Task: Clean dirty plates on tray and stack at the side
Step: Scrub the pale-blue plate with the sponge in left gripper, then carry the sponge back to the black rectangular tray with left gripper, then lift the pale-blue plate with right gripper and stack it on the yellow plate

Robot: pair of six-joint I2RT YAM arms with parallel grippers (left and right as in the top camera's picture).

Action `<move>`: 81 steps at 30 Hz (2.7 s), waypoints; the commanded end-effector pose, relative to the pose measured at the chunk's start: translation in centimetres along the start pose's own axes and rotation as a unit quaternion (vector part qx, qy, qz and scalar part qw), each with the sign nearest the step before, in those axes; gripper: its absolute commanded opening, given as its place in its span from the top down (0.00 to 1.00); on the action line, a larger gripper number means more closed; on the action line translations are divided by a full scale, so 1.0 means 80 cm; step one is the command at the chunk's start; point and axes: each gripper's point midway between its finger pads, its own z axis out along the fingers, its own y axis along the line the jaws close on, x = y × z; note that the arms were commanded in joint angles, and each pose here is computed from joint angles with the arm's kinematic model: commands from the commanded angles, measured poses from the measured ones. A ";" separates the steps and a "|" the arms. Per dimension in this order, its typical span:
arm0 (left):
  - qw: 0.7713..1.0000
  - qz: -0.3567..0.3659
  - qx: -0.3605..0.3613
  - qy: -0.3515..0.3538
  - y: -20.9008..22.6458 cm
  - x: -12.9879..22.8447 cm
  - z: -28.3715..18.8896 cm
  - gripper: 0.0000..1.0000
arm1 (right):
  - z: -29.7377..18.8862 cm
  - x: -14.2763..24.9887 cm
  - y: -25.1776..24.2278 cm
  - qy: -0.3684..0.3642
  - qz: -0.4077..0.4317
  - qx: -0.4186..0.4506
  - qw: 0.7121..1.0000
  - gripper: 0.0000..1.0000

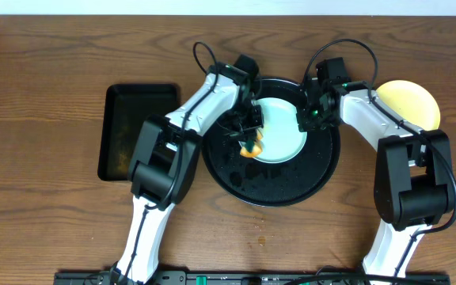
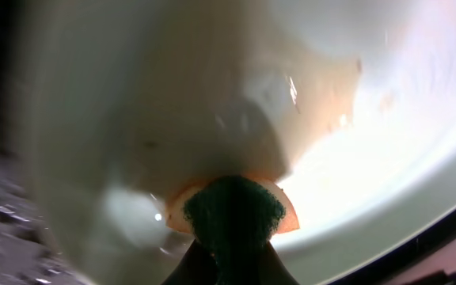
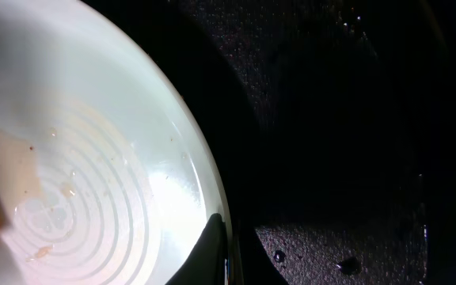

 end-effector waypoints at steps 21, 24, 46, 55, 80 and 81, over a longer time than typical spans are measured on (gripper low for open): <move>0.964 0.011 -0.092 -0.248 0.082 -0.046 -0.265 0.92 | 0.018 0.028 0.004 0.035 0.006 -0.003 0.999 0.56; 0.959 -0.038 -0.168 -0.223 0.156 -0.037 -0.272 0.92 | 0.018 0.028 0.004 0.035 0.006 -0.003 0.999 0.56; 0.958 -0.111 -0.209 -0.164 0.347 -0.040 -0.172 0.27 | 0.021 0.027 0.003 0.030 0.004 -0.003 1.000 0.45; 0.958 -0.111 -0.209 -0.164 0.347 -0.040 -0.172 0.18 | 0.034 0.023 0.000 0.004 -0.001 -0.005 1.000 0.99; 0.958 -0.111 -0.209 -0.164 0.347 -0.040 -0.172 0.17 | -0.344 -0.012 0.154 -0.320 -0.200 0.609 0.698 0.99; 0.958 -0.111 -0.209 -0.164 0.347 -0.040 -0.172 0.17 | -0.338 -0.011 0.160 -0.319 -0.208 0.607 0.697 0.99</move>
